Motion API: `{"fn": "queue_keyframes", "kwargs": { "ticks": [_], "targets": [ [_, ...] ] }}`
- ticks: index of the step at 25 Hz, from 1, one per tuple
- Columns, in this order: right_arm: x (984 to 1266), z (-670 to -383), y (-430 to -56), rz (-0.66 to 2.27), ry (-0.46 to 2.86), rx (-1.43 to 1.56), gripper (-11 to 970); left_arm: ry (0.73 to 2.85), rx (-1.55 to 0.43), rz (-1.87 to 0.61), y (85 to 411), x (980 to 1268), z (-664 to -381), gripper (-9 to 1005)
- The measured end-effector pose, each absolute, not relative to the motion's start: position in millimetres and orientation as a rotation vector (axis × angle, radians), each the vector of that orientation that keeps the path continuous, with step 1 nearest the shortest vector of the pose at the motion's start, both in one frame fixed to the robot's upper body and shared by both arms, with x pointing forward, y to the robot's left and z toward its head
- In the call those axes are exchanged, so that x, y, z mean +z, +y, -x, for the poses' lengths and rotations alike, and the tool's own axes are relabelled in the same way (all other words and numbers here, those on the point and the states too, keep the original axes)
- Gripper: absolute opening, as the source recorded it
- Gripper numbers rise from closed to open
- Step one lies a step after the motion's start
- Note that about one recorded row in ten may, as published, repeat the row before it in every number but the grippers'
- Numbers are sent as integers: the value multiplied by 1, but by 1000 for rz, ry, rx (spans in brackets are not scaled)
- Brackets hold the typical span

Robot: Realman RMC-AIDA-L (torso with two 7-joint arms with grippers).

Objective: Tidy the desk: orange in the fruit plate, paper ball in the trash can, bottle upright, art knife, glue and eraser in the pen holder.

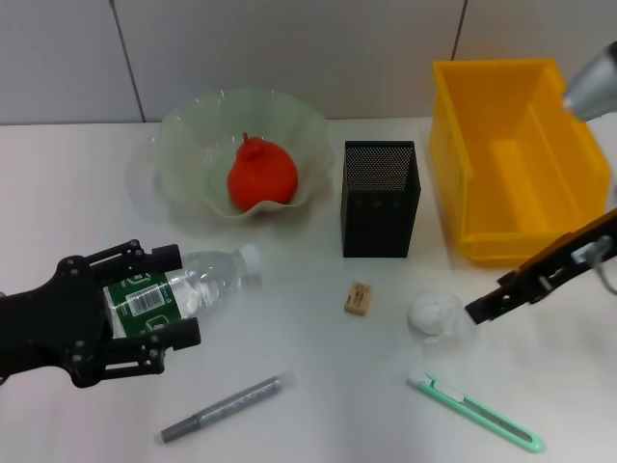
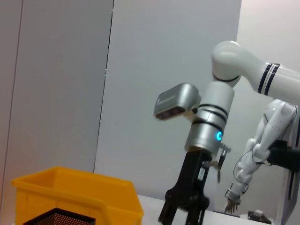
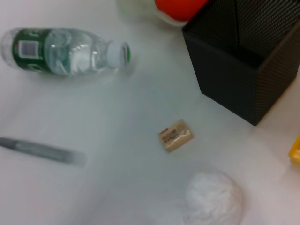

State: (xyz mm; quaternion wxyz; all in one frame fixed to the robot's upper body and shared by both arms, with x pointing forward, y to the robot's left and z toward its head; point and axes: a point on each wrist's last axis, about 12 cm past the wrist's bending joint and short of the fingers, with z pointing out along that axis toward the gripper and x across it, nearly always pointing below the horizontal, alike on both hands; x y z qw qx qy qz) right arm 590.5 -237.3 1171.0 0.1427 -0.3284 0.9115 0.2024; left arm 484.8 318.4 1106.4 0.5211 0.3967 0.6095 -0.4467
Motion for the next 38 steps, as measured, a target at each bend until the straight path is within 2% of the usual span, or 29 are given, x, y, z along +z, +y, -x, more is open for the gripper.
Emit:
{"fn": "queue_keyframes", "kwargs": {
  "ticks": [17,28,34,35,37,38],
  "targets": [
    [1134,-616,-180,1010,2675,459,738,1521,-1025,-938,315,1089,-481,855],
    [1126,-616,-175,1011,2725,414,684,1534,-1024,-932,322,1087,-475,854],
    [1146,-610,-183,1016,2688,421,580,1529,-1030,-932,321,1087,-473,854],
    [1162,-603,-189,1017,2669,416,563,1523,-1033,-933,321,1088,-473,854],
    [1171,-598,-193,1015,2659,410,563,1521,-1033,-933,321,1088,-472,854],
    [1190,-588,-201,999,2627,384,564,1517,-1034,-934,321,1088,-472,854]
  ]
}}
